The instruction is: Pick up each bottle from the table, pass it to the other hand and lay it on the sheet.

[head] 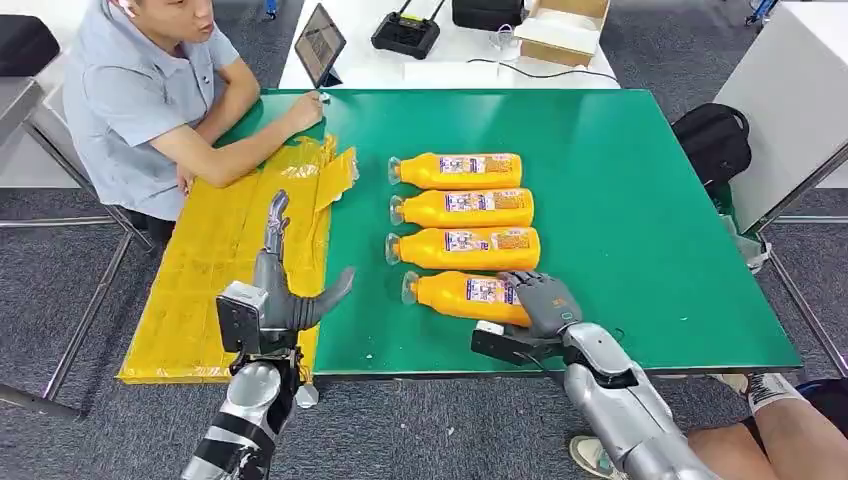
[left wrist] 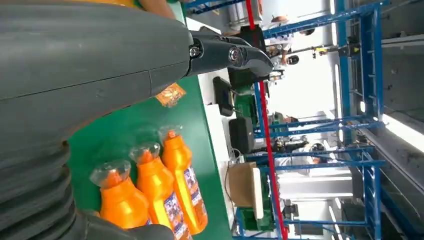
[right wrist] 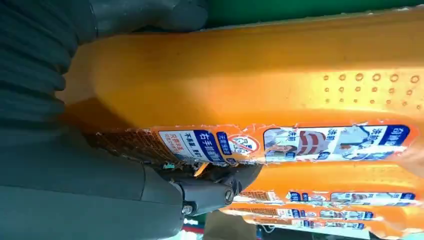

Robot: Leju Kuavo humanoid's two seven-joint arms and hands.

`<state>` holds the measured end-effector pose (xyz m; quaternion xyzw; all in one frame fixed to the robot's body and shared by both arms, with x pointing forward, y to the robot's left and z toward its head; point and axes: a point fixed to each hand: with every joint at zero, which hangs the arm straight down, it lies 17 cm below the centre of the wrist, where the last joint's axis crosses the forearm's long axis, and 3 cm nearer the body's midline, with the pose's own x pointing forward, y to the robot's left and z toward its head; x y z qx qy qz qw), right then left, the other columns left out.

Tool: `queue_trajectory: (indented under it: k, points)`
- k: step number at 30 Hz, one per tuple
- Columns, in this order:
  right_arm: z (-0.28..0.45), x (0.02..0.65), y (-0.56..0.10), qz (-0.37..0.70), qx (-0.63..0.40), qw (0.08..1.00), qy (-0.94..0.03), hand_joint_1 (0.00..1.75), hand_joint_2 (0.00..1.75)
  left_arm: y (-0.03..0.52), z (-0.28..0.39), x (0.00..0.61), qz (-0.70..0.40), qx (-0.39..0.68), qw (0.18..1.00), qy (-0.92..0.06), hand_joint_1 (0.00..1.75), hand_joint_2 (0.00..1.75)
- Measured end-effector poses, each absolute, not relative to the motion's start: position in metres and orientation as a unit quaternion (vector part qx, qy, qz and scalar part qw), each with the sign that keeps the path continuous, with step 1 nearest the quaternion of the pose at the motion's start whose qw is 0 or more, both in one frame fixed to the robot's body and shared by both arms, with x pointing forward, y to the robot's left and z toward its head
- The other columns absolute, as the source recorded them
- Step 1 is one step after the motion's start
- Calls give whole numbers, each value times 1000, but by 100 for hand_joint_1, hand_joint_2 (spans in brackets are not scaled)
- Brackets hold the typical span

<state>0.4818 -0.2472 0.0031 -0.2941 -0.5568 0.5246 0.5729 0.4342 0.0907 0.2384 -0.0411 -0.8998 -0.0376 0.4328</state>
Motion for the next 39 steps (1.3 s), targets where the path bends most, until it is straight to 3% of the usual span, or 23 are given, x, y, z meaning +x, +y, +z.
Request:
queue_trajectory:
  k: [12,23,31,39]
  points:
    - [2,471,-239,486,-223,600,-595,175,175,93,236,433,-20,-60,441,-895,0,175]
    - [42,468,-214,346,-184,597,-700,175,175,161,257,441,176,-79,439,-878,0,175]
    - [78,468,-212,256,-194,571,-756,175,175,193,239,451,247,-63,457,-852,0,175]
    - [149,477,-207,152,-181,505,-830,175,175,109,232,450,162,-234,482,-829,0,175]
